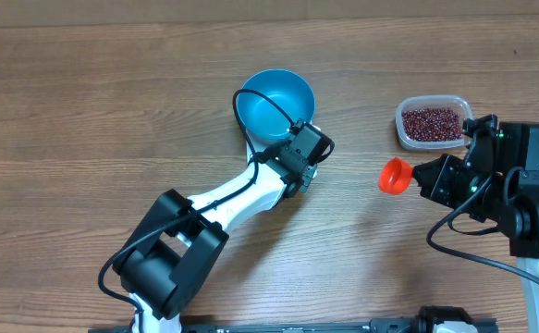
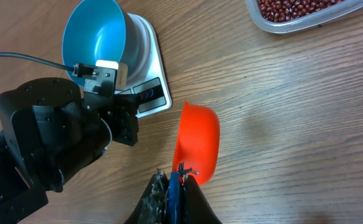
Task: Scoop item into bowl and weigh 150g on scale
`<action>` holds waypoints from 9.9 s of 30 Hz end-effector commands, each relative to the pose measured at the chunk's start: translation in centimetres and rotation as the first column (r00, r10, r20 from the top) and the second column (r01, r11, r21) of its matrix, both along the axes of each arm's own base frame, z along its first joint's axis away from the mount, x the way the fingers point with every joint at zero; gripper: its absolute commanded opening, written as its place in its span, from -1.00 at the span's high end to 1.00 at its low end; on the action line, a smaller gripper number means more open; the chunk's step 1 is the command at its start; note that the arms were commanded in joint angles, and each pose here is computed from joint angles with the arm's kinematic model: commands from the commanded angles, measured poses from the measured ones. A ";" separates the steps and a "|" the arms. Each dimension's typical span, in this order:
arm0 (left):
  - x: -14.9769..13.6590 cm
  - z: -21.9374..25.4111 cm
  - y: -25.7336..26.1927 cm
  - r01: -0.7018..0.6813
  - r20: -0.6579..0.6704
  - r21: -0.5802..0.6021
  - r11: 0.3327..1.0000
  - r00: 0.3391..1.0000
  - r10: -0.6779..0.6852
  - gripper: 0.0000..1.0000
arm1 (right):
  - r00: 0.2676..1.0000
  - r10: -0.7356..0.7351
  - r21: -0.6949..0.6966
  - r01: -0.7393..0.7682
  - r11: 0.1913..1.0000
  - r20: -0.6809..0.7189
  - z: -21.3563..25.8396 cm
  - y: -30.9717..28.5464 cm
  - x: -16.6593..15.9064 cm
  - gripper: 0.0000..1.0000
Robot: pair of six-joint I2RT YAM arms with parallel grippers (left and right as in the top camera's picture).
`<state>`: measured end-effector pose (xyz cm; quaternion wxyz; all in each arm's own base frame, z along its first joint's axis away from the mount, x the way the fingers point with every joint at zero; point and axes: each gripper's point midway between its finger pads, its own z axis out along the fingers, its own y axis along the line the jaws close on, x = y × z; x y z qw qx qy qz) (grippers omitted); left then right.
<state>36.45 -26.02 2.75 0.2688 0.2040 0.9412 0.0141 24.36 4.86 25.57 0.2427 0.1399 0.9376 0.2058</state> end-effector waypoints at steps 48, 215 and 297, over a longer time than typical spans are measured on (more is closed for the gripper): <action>0.4 -1.7 0.6 0.007 0.002 0.054 0.999 1.000 -0.007 0.91 | 0.998 -0.006 -0.011 0.007 1.000 0.060 1.5 -0.2 0.4 0.93; -15.3 27.1 10.7 0.157 0.255 -0.334 0.929 0.964 -0.071 -0.99 | 0.995 0.015 -0.027 -0.012 1.000 0.097 1.9 -0.2 0.9 0.93; -13.5 23.5 9.4 0.117 0.147 -0.253 0.960 0.986 -0.081 -0.99 | 0.996 -0.061 -0.466 0.085 0.881 0.067 -2.0 -8.0 10.5 0.92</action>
